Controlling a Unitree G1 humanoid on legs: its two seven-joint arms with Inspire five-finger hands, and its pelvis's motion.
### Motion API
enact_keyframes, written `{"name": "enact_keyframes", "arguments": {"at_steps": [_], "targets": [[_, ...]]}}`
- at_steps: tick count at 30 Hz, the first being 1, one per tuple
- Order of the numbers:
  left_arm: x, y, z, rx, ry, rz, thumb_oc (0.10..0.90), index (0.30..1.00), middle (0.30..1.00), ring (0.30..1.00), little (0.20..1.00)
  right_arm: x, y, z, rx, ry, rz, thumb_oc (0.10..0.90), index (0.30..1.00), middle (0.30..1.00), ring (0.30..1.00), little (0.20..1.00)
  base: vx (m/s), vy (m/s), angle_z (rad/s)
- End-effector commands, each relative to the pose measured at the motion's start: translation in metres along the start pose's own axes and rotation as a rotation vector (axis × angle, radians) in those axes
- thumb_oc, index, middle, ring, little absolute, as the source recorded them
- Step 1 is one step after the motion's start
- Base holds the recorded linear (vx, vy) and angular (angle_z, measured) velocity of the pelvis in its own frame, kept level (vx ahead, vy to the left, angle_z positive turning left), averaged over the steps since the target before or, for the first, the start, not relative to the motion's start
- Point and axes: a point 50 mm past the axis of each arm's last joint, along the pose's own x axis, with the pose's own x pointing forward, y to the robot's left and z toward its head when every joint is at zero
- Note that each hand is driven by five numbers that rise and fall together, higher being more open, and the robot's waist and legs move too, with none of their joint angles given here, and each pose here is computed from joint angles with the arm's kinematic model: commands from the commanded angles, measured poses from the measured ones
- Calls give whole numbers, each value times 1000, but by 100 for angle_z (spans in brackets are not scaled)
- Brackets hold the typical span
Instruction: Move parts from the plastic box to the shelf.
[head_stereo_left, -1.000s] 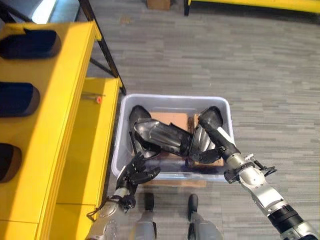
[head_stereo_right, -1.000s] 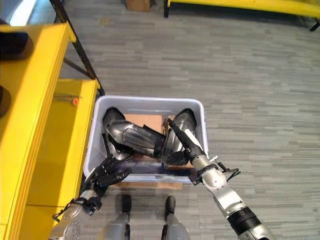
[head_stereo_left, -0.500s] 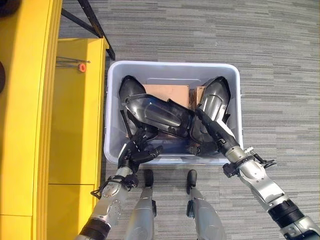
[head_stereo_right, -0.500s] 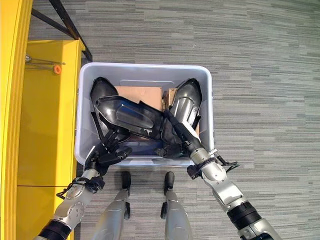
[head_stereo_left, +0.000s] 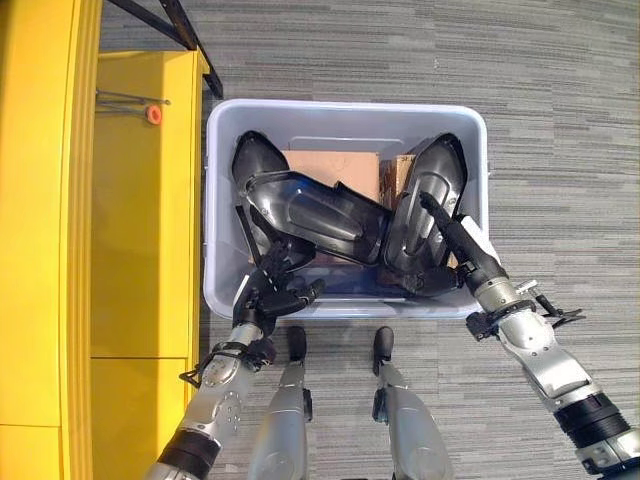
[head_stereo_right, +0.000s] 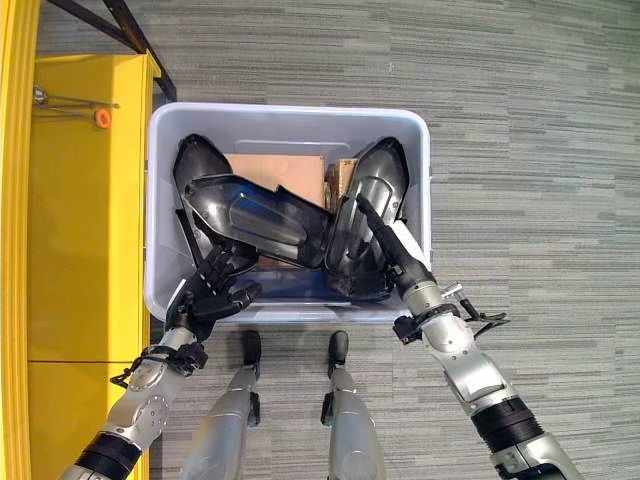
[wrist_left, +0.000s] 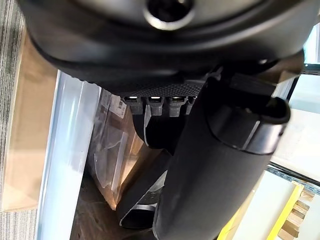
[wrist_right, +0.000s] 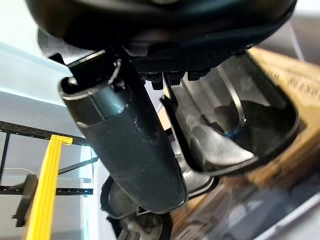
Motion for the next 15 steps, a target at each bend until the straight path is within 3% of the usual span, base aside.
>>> {"name": "enact_keyframes", "arguments": {"at_steps": [1,15], "targets": [[-10,4,10,6,-68,-2,900,1000,1000,1000,1000,7,-24,50,-102,-253,-94,900,1000,1000,1000,1000,0,0,0],[-10,0,10,-6,-75,-4,900,1000,1000,1000,1000,6,-8,49,-97,-254,-47,900,1000,1000,1000,1000,0,0,0]]}}
